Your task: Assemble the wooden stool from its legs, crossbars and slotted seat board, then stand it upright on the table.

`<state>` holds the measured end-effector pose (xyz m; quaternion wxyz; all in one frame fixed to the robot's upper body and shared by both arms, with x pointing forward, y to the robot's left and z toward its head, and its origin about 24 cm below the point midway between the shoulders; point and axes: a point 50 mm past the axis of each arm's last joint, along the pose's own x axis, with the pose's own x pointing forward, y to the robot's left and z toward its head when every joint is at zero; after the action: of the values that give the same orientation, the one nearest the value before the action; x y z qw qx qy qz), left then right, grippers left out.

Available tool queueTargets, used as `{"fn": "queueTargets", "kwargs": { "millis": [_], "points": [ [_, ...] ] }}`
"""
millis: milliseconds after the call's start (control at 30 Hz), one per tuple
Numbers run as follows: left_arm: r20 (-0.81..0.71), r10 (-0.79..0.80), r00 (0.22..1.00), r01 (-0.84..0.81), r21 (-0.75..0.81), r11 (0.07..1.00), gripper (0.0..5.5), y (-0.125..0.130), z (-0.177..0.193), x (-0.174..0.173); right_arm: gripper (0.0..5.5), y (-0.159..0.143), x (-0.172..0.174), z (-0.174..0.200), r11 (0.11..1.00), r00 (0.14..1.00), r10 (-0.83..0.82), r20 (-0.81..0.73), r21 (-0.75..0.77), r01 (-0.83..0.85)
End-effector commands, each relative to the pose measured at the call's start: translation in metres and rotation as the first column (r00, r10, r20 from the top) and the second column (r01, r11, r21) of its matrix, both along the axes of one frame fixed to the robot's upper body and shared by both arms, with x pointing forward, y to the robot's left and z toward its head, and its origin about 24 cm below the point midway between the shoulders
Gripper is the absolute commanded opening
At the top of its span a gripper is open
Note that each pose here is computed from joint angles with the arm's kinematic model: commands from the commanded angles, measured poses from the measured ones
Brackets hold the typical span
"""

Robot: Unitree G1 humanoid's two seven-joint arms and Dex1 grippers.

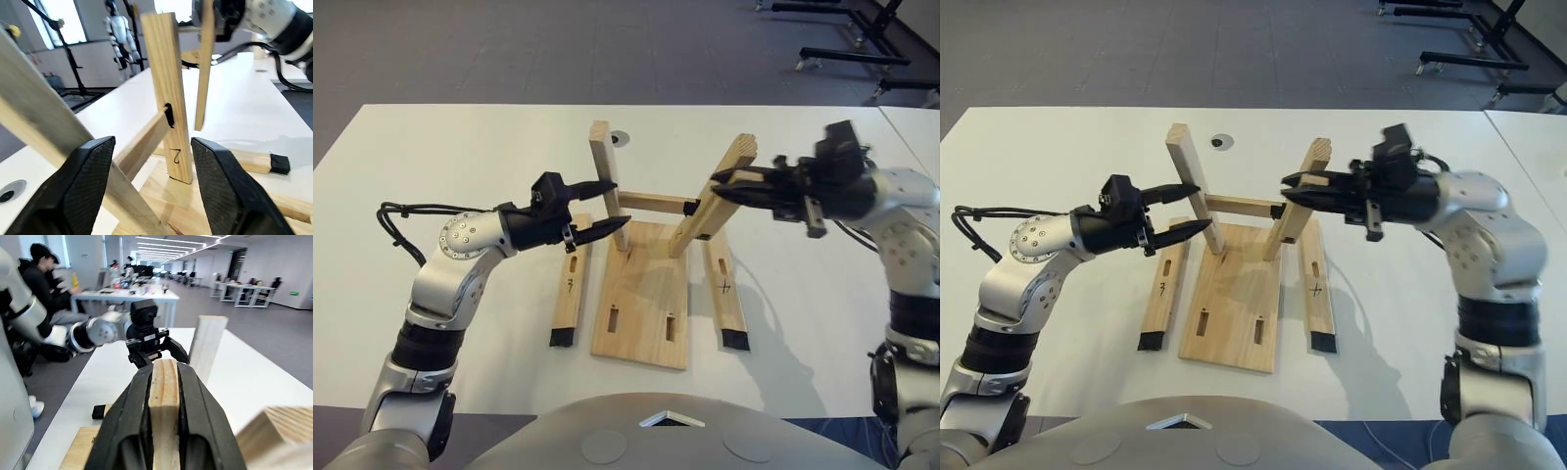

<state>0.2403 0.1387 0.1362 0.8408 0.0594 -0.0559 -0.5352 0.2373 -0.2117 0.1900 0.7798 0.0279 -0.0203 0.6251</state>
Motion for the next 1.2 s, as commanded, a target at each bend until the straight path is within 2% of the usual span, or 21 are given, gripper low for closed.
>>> {"fn": "queueTargets", "kwargs": {
  "millis": [33, 200, 300, 333, 400, 500, 600, 667, 767, 867, 1200],
  "points": [
    [0.06, 0.105, 0.993, -0.099, -0.097, 0.99, 2.85, 0.009, 0.009, -0.01, 0.38, -0.019, -0.019, -0.002, 0.988, 0.987, -0.117, -0.113, 0.083, 0.127],
    [0.069, 0.174, 0.982, -0.16, -0.177, 0.971, 2.85, 0.014, 0.017, -0.032, 0.38, -0.022, -0.03, -0.03, 0.908, 0.892, -0.37, -0.259, 0.105, 0.407],
    [0.074, 0.206, 0.976, -0.183, -0.238, 0.954, 2.85, 0.017, 0.027, -0.045, 0.38, -0.019, -0.036, -0.044, 0.798, 0.781, -0.542, -0.312, 0.103, 0.594],
    [0.078, 0.223, 0.972, -0.198, -0.249, 0.948, 2.85, 0.018, 0.029, -0.047, 0.38, -0.019, -0.036, -0.044, 0.748, 0.741, -0.592, -0.316, 0.127, 0.652],
    [0.077, 0.248, 0.966, -0.219, -0.272, 0.937, 2.85, 0.021, 0.034, -0.05, 0.38, -0.01, -0.05, -0.055, 0.726, 0.708, -0.641, -0.297, 0.064, 0.684],
    [0.084, 0.296, 0.952, -0.259, -0.295, 0.919, 2.85, 0.027, 0.04, -0.051, 0.38, -0.008, -0.057, -0.061, 0.629, 0.608, -0.746, -0.273, 0.014, 0.778],
    [0.111, 0.38, 0.918, -0.325, -0.335, 0.884, 2.85, 0.033, 0.049, -0.043, 0.38, 0.002, -0.062, -0.064, 0.592, 0.573, -0.797, -0.193, -0.055, 0.804],
    [0.125, 0.477, 0.87, -0.406, -0.367, 0.837, 2.85, 0.041, 0.053, -0.034, 0.38, 0.005, -0.06, -0.07, 0.558, 0.543, -0.826, -0.154, -0.081, 0.826],
    [0.138, 0.587, 0.798, -0.491, -0.418, 0.764, 2.85, 0.051, 0.057, -0.024, 0.38, 0.011, -0.053, -0.08, 0.502, 0.484, -0.858, -0.174, -0.078, 0.862],
    [0.15, 0.635, 0.758, -0.529, -0.43, 0.732, 2.85, 0.056, 0.057, -0.018, 0.38, 0.013, -0.051, -0.09, 0.464, 0.442, -0.877, -0.189, -0.094, 0.881],
    [0.158, 0.651, 0.742, -0.539, -0.436, 0.721, 2.85, 0.061, 0.059, -0.013, 0.38, 0.007, -0.063, -0.099, 0.374, 0.347, -0.916, -0.199, -0.117, 0.92]
  ]
}}
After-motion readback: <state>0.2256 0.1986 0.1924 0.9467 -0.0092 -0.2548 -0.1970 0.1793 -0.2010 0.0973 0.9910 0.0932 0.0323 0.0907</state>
